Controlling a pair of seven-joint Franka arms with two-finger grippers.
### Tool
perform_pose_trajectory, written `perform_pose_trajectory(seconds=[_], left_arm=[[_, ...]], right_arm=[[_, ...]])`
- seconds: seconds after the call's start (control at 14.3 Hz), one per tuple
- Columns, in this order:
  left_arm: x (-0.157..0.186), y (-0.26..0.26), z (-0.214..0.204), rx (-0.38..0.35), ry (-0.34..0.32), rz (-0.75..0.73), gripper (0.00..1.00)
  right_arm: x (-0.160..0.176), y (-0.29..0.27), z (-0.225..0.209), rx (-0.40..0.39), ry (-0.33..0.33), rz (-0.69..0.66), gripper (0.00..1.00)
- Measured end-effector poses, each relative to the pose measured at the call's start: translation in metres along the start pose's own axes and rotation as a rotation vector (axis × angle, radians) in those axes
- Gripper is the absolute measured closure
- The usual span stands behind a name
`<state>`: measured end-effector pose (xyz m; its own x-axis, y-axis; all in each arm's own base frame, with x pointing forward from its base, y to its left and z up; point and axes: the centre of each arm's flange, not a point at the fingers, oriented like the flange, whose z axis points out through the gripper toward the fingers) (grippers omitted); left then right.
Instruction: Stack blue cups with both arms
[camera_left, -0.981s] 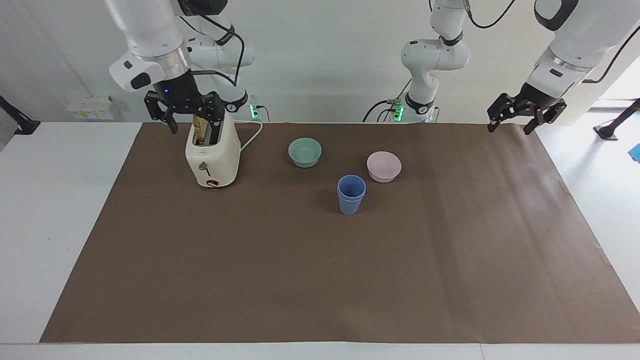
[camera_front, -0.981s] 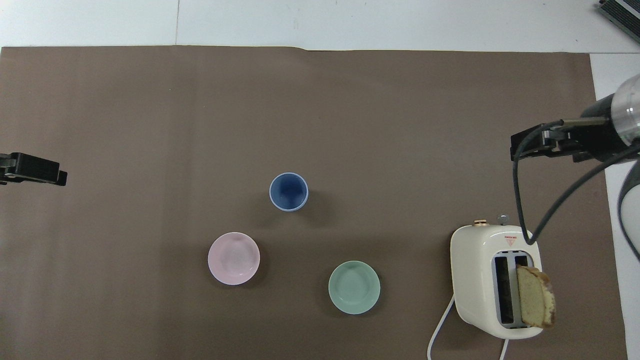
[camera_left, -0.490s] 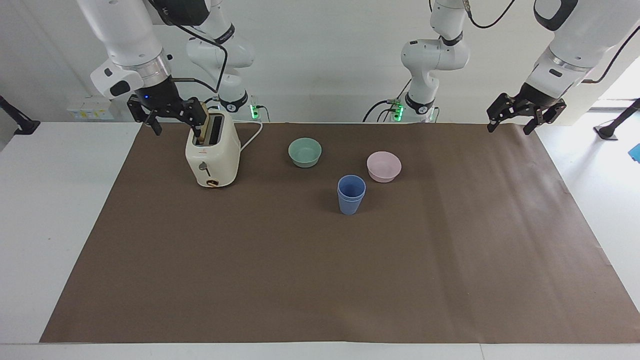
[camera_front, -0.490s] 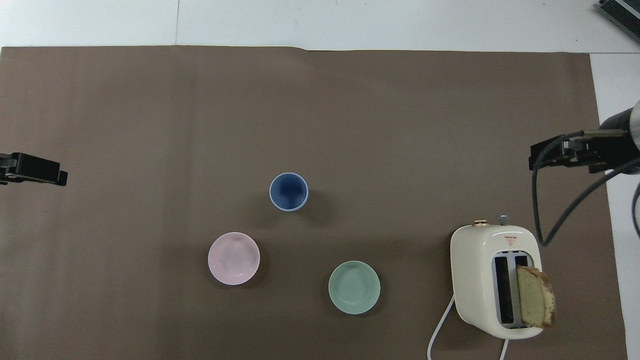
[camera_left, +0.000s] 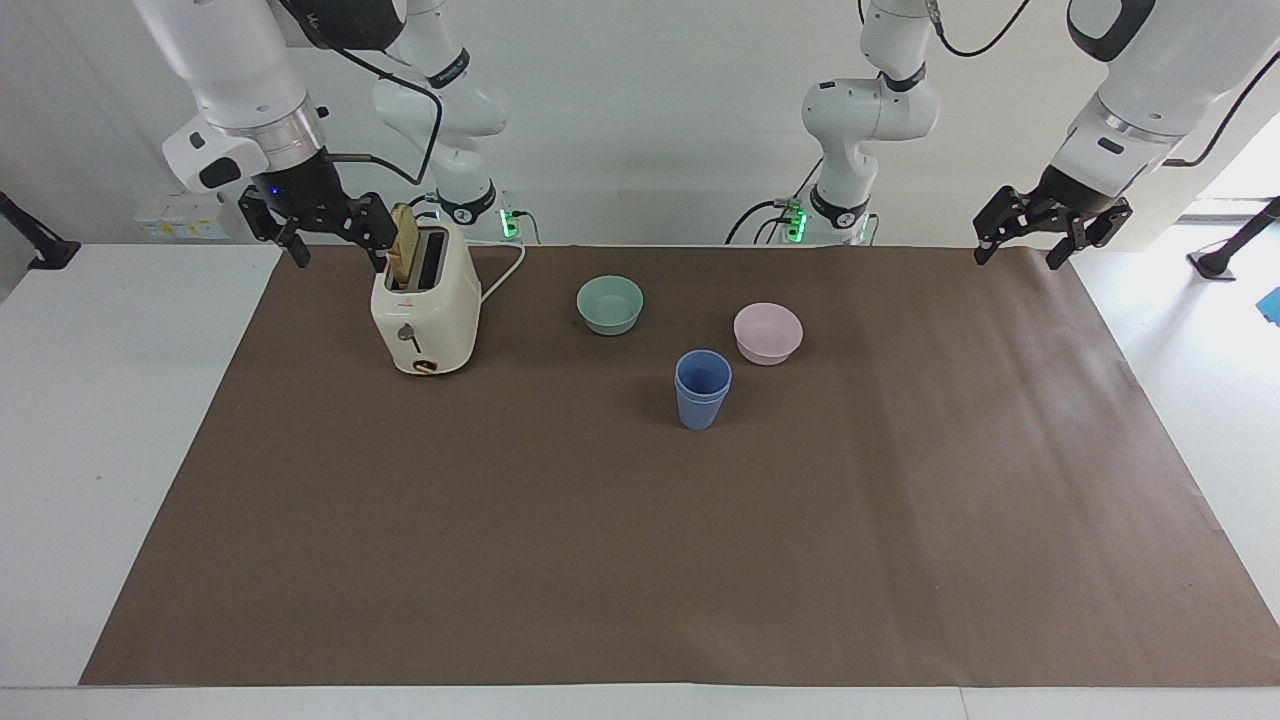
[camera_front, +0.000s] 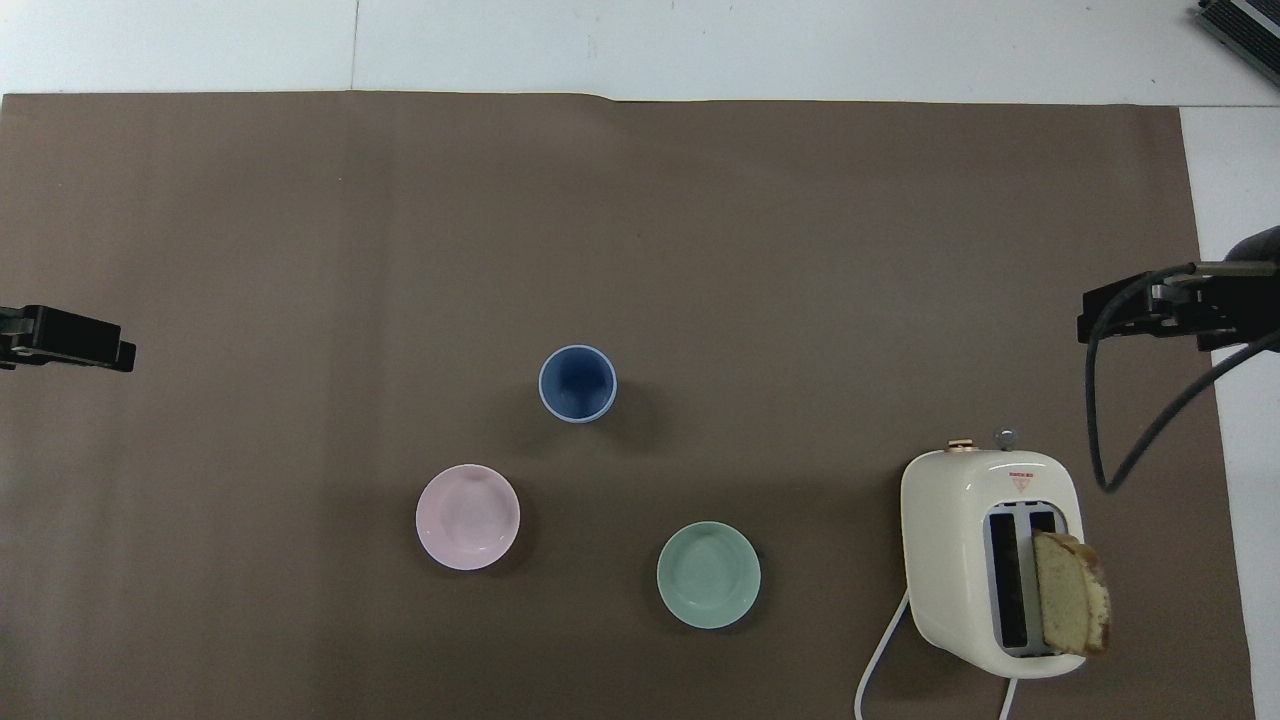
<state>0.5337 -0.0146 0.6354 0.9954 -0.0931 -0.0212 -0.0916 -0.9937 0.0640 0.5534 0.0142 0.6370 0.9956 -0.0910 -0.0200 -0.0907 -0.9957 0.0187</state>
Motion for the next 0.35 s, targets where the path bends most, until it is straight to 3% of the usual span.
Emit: perform_pose_trajectory(seconds=[0.35], left_arm=[[0.0,0.0,0.0,0.0,0.0,0.0,0.0]], right_arm=[[-0.0002,-0.0013,-0.0009,0.0,0.005,-0.002,0.0]])
